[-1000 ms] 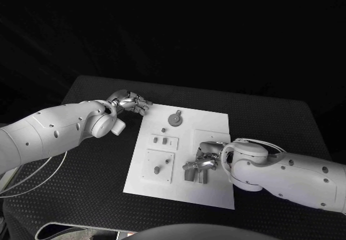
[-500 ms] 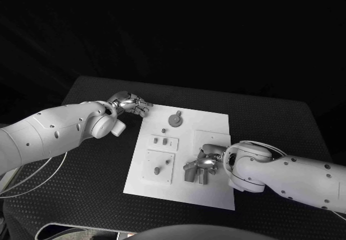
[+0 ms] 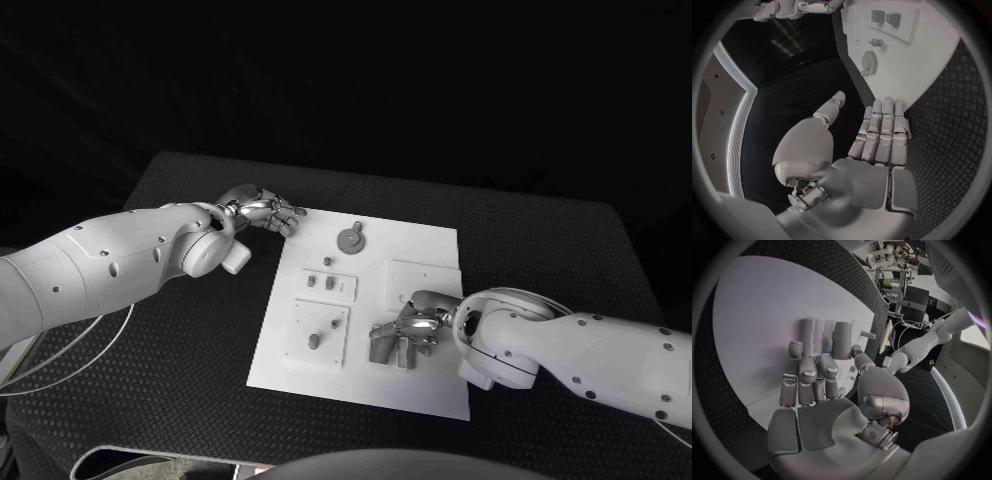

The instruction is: Assemble the parts on the task board

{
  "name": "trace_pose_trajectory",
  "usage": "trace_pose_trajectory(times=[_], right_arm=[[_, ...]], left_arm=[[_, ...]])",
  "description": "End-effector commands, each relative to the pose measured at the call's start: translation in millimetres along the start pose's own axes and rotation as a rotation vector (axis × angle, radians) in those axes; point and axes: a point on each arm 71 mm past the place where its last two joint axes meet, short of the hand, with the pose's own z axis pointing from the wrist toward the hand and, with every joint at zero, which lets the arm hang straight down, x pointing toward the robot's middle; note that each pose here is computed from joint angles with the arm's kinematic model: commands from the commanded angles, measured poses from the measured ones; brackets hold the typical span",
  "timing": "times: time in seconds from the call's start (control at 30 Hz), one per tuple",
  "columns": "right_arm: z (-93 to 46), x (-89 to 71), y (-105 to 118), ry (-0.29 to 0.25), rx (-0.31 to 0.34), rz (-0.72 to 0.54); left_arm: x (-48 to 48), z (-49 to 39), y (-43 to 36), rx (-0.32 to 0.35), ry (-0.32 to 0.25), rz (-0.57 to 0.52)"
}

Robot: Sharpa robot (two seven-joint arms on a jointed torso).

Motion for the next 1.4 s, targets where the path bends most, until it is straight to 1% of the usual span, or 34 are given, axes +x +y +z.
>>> trace_pose_trajectory(times=[0.03, 0.33, 0.63, 0.87, 1.0, 1.13, 1.23, 1.37, 1.4], right_arm=[[-0.3, 2.0, 5, 0.014, -0.042, 0.019], [-2.3, -4.5, 9, 0.006, -0.084, 0.03], [-4.2, -13.4, 12, -0.005, -0.104, 0.03], [-4.1, -16.4, 11, 0.019, -0.113, 0.027], [-4.8, -16.8, 9, 0.049, -0.104, 0.026], [-6.0, -18.5, 6, 0.114, -0.073, 0.027], [-7.3, -19.3, 4, 0.19, -0.035, 0.041], [-6.0, -23.3, 3, 0.254, -0.001, 0.098], [-5.5, -24.3, 3, 0.257, 0.002, 0.106]], left_arm=[[2.7, 0.3, -0.8, 0.001, 0.024, 0.006], [2.0, 0.3, -0.6, 0.003, 0.021, 0.006], [2.3, 0.4, -0.5, 0.0, 0.023, 0.006], [2.9, 0.5, -0.4, -0.002, 0.03, 0.005], [3.1, 0.3, 0.3, -0.008, 0.035, 0.005], [2.8, 0.0, 0.8, -0.012, 0.036, 0.006], [2.9, 0.1, 1.0, -0.014, 0.037, 0.006], [3.0, 0.1, 1.2, -0.016, 0.039, 0.006], [3.0, 0.1, 1.2, -0.016, 0.039, 0.006]])
